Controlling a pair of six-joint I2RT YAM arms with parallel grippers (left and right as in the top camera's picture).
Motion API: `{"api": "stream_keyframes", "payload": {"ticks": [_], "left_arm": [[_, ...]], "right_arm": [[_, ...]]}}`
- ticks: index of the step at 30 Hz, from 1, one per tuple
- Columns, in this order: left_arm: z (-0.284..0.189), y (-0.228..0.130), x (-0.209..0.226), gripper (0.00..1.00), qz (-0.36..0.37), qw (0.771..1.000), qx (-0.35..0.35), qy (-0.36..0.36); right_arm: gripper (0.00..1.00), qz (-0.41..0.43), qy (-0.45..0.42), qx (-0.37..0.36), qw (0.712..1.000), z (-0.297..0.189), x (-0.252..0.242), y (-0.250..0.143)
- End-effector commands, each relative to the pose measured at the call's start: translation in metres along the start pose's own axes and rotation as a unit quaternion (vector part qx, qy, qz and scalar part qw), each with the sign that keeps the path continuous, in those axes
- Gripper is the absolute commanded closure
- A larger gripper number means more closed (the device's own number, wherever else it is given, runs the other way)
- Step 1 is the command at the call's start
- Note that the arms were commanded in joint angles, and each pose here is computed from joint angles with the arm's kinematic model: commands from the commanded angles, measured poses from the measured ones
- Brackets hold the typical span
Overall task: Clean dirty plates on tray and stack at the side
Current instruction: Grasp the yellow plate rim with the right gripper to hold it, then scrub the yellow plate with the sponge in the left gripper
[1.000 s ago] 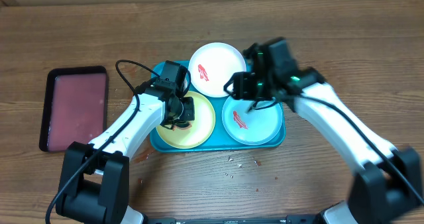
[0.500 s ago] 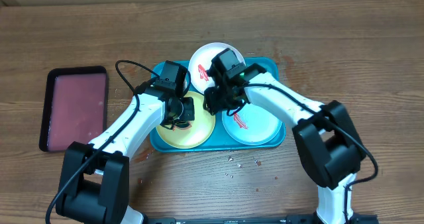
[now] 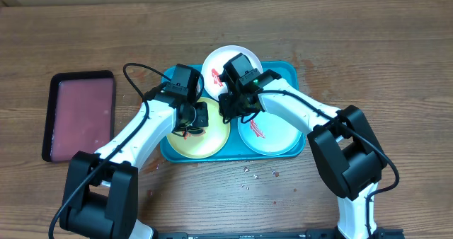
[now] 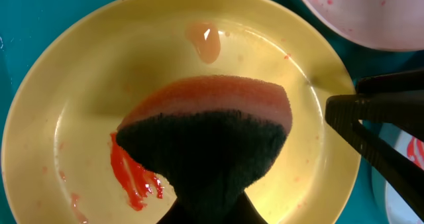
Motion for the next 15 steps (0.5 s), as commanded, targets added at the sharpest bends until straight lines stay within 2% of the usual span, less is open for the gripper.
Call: {"api": "stream_keyframes", "payload": {"ticks": [1,6,9,10,12,13,14,15], "left_arm": [[0.004,0.001,-0.002,0.92,-0.006,1.000,-0.005,0.000],[0.018,-0.004,0.002,0.91,-0.029,1.000,0.006,0.005],[0.028,-0.006,0.004,0.86,-0.030,0.999,0.020,0.012],[0.032,-0.007,0.004,0.82,-0.030,0.999,0.025,0.014],[0.035,-0.008,0.005,0.65,-0.031,0.999,0.032,0.014],[0.036,-0.009,0.005,0.60,-0.031,0.999,0.034,0.013],[0.036,-0.009,0.004,0.59,-0.029,0.999,0.036,0.010],[0.036,-0.009,0.004,0.49,-0.029,0.999,0.035,0.010]], "right_arm": [[0.73,0.011,-0.007,0.010,1.000,0.009,-0.002,-0.005],[0.73,0.015,-0.020,0.024,0.999,0.021,-0.008,-0.009],[0.73,0.015,-0.020,0.023,0.999,0.021,-0.008,-0.009],[0.73,0.015,-0.019,0.023,0.999,0.021,-0.008,-0.009],[0.73,0.015,-0.019,0.021,0.999,0.021,-0.008,-0.009],[0.73,0.014,-0.019,0.021,0.999,0.021,-0.007,-0.008],[0.73,0.014,-0.019,0.021,0.999,0.021,-0.008,-0.008],[0.73,0.014,-0.019,0.021,0.999,0.021,-0.008,-0.008]]}}
Point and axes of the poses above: each gripper's point midway between its finger pads, its own z axis out along the fingers, its own x axis along the line the jaws close on, y = z × x, the point moved 8 cm from there along -z, back along the fingers, and after that the axes turned 3 degrees about -z, right-handed, at the moved point
